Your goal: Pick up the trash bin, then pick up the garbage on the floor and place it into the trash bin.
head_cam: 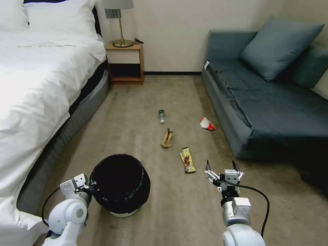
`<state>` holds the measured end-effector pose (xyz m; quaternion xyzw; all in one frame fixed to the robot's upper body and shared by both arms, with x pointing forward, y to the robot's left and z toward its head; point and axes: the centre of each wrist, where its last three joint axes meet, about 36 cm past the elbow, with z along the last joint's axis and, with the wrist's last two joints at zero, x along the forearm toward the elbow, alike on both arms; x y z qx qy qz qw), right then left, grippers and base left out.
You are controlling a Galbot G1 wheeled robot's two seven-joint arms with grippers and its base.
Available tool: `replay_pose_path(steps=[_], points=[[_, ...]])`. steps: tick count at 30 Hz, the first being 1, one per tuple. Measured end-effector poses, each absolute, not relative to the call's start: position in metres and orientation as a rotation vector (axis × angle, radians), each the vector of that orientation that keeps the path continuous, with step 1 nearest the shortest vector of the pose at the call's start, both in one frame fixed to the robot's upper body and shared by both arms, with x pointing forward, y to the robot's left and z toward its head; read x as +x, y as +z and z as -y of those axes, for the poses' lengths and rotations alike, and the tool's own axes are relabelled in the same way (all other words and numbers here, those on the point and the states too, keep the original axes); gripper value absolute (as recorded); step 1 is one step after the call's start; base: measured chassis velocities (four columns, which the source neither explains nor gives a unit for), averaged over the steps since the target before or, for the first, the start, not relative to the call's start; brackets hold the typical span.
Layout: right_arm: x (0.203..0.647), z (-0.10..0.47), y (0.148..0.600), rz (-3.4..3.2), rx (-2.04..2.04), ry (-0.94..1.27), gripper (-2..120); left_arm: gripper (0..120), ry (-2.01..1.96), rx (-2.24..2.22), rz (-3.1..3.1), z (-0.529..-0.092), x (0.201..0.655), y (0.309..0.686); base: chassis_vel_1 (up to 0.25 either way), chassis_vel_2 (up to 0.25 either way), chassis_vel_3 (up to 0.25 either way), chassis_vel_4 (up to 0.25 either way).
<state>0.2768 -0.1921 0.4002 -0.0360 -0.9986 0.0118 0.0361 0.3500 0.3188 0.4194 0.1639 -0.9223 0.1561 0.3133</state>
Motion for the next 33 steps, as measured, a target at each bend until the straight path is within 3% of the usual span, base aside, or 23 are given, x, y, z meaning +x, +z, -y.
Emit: replay_pose_path(steps=[11, 27, 33], points=[[0.279, 0.202, 0.397, 3.165, -0.026, 0.005, 100, 5, 0.420, 0.489, 2.607, -0.327, 0.343, 0.472, 0.000, 0.000, 0.000, 0.000], [0.280, 0.202, 0.391, 3.178, 0.062, -0.011, 100, 5, 0.398, 0.530, 2.625, -0.332, 0.342, 0.471, -0.003, 0.002, 0.002, -0.004], [0.281, 0.201, 0.390, 3.176, 0.061, -0.008, 100, 5, 0.398, 0.533, 2.625, -0.333, 0.342, 0.470, -0.127, 0.117, 0.130, -0.118]])
